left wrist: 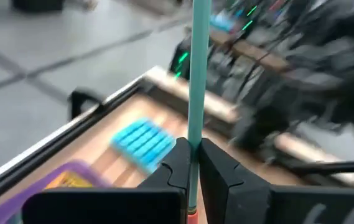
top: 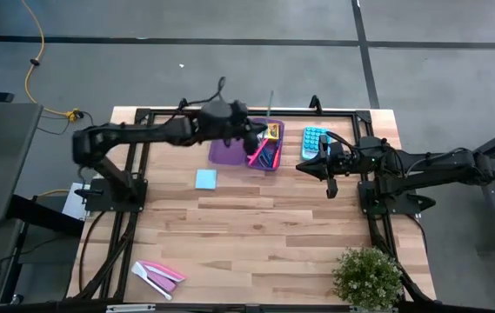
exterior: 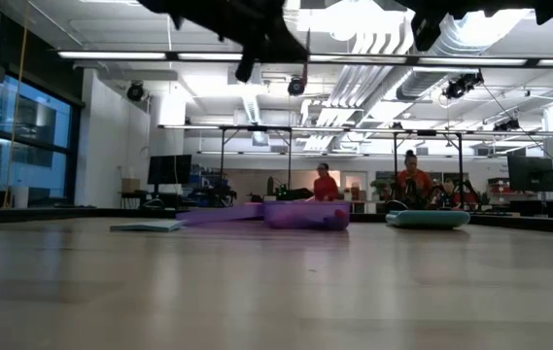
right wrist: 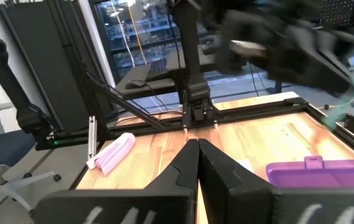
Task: Pack school essentials
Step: Put the blue pencil into the purple supply box
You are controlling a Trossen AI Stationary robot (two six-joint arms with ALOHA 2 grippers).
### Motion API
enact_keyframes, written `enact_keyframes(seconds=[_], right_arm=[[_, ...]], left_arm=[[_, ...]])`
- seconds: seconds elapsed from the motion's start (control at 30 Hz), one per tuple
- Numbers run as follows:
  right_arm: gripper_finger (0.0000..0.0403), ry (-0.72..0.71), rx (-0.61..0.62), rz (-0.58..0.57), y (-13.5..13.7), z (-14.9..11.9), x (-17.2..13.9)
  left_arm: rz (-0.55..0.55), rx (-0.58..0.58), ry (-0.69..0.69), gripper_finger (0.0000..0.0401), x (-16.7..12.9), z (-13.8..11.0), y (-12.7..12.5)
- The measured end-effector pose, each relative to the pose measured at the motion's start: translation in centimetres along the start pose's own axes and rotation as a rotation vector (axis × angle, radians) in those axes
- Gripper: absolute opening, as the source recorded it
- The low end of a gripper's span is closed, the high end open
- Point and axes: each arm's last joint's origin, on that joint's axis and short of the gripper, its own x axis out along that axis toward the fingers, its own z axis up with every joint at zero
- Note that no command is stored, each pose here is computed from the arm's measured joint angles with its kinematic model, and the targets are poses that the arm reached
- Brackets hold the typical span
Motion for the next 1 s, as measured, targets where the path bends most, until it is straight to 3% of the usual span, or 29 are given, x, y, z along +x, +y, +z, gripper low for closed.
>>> enact_keyframes(seconds=[0.17,0.4,0.63,1.0], right_arm=[[0.0,0.0,0.019,0.001,0.0,0.0,0.0],[0.0,0.001,0.023,0.001,0.0,0.0,0.0],[0.0,0.004,0.027,0.001,0.0,0.0,0.0],[0.0,0.006,0.05,-0.01,0.0,-0.1,0.0]], left_arm=[[0.105,-0.04,0.223,0.0006,4.1,-1.7,3.4],[0.189,-0.152,0.427,0.0006,8.0,-7.0,6.5],[0.213,-0.227,0.456,0.0006,10.3,-10.1,7.4],[0.152,-0.237,0.423,0.0006,10.8,-10.3,5.9]])
